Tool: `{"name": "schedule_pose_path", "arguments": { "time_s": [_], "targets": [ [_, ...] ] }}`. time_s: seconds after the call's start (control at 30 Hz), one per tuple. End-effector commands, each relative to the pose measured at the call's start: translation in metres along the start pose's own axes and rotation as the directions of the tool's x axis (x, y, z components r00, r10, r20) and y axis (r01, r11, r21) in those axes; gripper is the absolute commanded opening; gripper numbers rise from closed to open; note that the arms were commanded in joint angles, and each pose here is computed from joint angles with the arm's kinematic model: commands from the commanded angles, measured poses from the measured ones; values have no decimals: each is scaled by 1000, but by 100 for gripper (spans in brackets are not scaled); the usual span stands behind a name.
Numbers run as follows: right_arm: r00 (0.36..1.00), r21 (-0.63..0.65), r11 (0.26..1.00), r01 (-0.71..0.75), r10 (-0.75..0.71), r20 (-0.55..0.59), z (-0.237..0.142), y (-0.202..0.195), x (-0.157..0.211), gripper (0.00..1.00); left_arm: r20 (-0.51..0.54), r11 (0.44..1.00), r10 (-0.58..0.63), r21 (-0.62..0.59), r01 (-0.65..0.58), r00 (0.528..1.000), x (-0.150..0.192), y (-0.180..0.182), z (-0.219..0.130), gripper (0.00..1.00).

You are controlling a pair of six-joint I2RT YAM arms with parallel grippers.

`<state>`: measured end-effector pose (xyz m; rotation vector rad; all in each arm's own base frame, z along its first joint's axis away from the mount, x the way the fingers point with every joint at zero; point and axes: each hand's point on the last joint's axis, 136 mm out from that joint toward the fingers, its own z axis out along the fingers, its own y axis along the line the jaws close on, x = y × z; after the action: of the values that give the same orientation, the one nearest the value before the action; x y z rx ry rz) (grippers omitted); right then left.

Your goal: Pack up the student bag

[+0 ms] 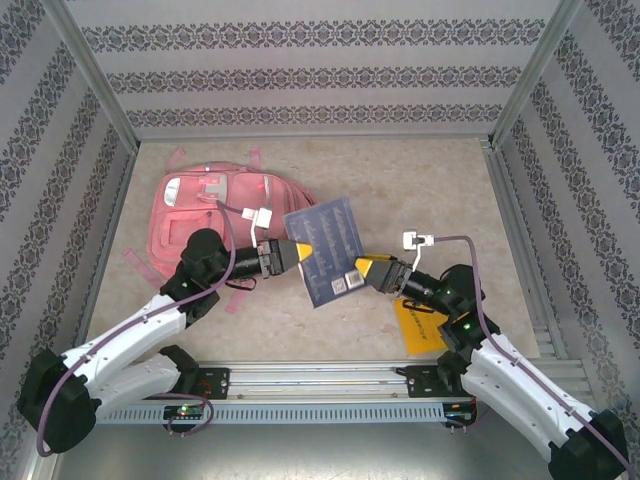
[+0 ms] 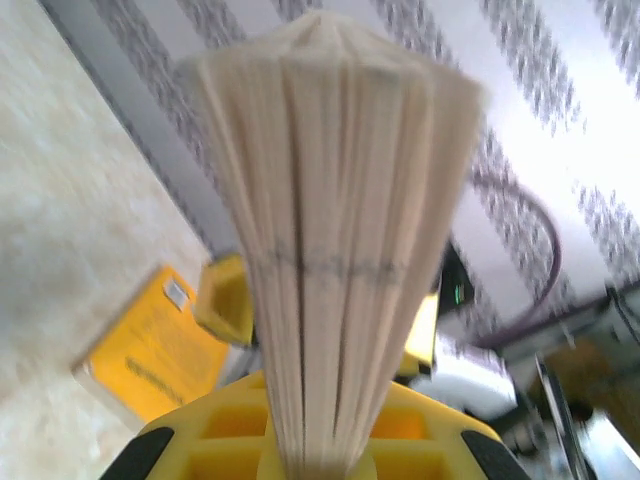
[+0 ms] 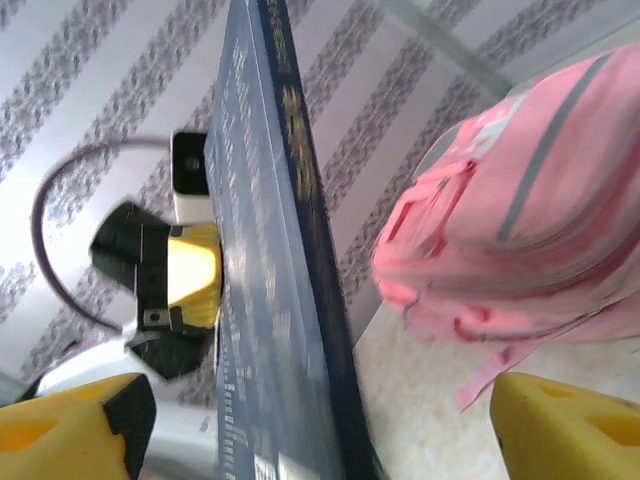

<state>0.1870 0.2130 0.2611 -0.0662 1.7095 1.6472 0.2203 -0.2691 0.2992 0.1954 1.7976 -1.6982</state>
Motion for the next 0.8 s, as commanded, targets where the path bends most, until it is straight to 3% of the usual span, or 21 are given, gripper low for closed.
{"name": "schedule_pose_path", "arguments": {
  "time_s": [0.0,0.1,0.27,0.77],
  "targets": [
    [965,-53,995,-79,90,247,-11,5,-36,93,349,994,-82,97,51,934,-63,-11,-13,0],
    [936,-43,993,-113,121,332,-19,-5,-40,98,349,982,-149,162,97,925,-69,-11,-4,0],
    [924,-19,992,-127,125,362,-21,-13,-36,98,373,960,-242,225,166,896,-72,-4,-6,0],
    [956,-32,993,-110,115,270,31,9,-37,97,375,950,-283,234,205,883,-66,7,-10,0]
  ]
}}
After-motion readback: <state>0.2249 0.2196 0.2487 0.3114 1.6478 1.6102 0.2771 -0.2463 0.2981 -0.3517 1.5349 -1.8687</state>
